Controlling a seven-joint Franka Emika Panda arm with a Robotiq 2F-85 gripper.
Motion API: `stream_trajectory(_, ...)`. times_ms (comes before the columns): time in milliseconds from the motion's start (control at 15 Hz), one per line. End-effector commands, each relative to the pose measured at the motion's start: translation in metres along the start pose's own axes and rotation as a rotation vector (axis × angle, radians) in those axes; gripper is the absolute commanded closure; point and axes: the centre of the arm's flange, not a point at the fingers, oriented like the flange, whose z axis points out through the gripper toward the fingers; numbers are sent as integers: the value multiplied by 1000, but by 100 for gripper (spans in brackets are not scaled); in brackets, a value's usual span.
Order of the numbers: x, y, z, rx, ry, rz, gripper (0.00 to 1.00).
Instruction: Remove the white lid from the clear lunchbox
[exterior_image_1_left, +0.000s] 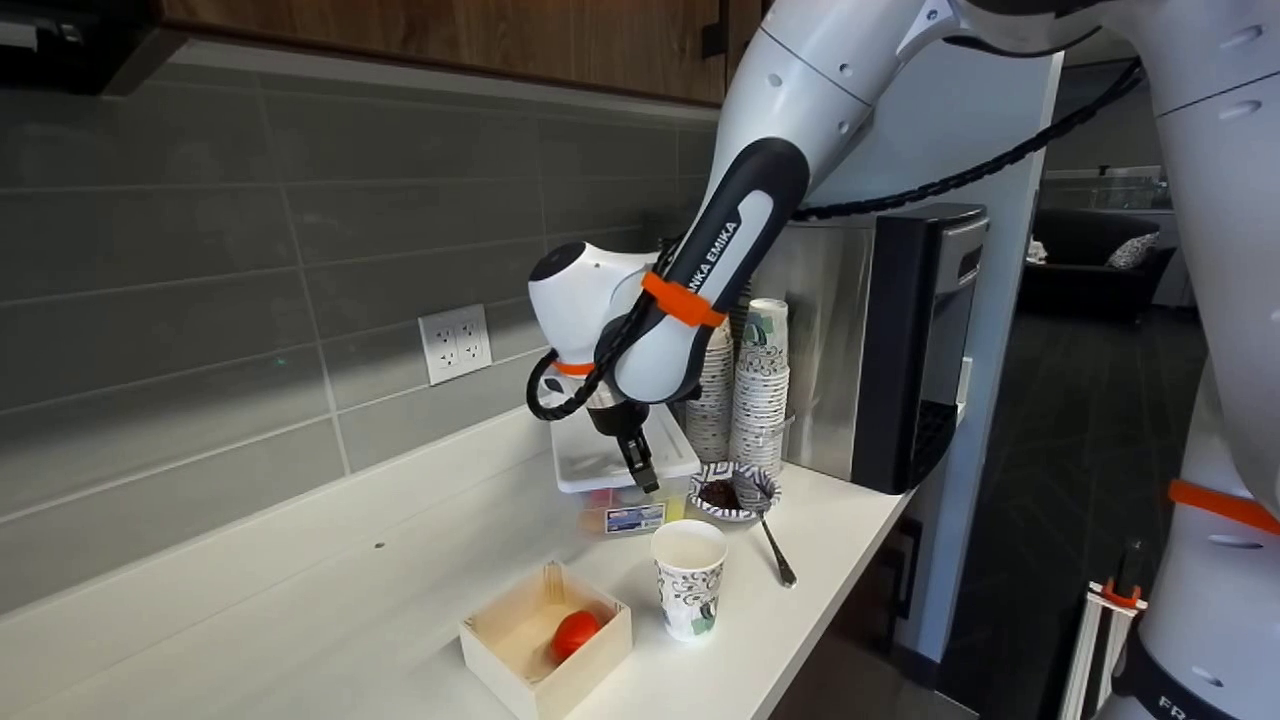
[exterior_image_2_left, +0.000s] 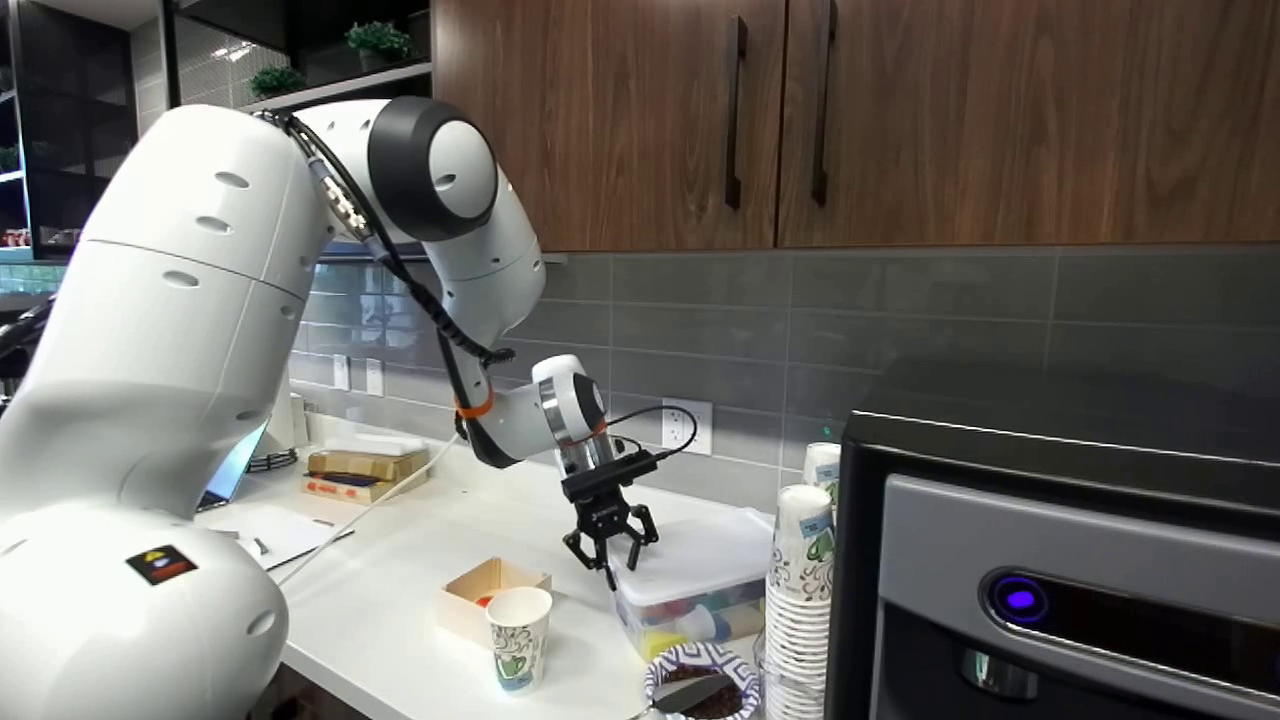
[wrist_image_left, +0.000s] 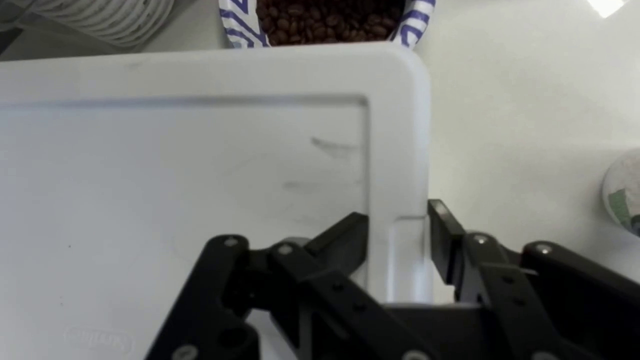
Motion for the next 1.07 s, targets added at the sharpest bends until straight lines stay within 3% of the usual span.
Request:
stream_trajectory(0, -6, -9, -30, 4, -6, 23, 88)
stream_trajectory(600, -1, -32, -92, -123, 21, 50, 88)
stream_trajectory(1000, 22, -65, -111, -222, 68, -42, 88)
